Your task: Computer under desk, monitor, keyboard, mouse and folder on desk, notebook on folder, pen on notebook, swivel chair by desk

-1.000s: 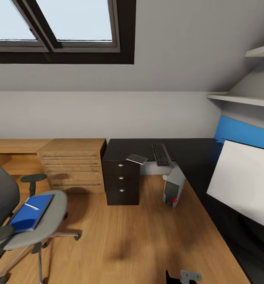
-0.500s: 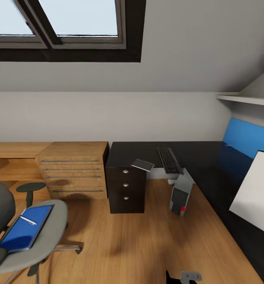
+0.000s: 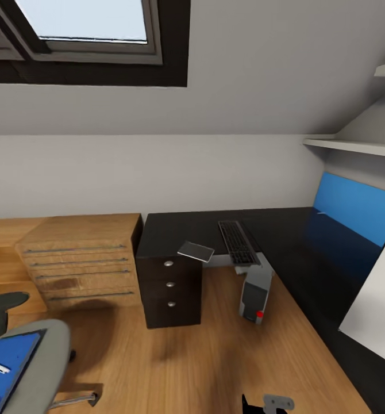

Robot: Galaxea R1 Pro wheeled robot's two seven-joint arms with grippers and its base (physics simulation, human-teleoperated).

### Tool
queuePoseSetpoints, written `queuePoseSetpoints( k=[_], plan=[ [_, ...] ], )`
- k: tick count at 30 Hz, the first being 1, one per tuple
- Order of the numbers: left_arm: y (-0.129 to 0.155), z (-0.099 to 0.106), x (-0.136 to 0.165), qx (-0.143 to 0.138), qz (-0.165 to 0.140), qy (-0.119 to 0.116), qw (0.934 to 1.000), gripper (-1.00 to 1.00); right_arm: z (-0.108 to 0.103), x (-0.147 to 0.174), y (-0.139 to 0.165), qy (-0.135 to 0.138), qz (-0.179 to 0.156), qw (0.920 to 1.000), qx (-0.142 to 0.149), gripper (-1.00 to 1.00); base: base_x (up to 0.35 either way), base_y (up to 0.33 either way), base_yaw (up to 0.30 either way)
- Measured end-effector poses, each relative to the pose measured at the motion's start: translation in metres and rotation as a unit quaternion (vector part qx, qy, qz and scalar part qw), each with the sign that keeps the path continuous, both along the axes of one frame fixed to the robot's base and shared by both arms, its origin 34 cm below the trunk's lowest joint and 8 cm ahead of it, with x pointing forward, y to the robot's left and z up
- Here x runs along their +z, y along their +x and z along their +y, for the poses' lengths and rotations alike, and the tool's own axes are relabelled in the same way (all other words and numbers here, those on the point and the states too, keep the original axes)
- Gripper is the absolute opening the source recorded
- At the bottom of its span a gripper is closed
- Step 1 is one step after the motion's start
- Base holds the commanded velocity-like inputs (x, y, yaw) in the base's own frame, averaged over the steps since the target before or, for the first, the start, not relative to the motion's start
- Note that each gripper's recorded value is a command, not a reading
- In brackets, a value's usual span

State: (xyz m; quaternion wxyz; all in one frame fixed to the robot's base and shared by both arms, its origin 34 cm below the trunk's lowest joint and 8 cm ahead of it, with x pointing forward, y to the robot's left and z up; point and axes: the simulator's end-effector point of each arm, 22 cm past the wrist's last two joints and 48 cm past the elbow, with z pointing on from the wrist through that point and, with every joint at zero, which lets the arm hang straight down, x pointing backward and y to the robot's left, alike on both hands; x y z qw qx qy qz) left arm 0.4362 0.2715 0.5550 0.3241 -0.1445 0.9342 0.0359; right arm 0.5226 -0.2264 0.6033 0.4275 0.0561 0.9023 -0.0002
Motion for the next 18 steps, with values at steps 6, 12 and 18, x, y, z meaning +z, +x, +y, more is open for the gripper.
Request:
queuePoseSetpoints(
  k=[6, 12, 18],
  plan=[
    [0.0, -0.0003, 0.0, 0.0, 0.0, 0.0, 1.0, 1.0, -0.0001, 0.0, 0.0, 0.0, 0.0, 1.0, 0.0, 1.0, 0.332, 0.06, -0.256],
    [-0.0001, 0.0007, -0.0003, 0.0, 0.001, 0.001, 1.0, 1.0, 0.0, -0.0002, 0.0001, 0.0, 0.0, 1.0, 0.0, 1.0, 0.224, 0.099, -0.258],
    [0.0006, 0.0002, 0.0001, -0.002, 0.0, 0.002, 1.0, 1.0, -0.002, 0.0002, 0.0009, -0.001, -0.001, 1.0, -0.001, 1.0, 0.041, 0.019, -0.258]
  ],
)
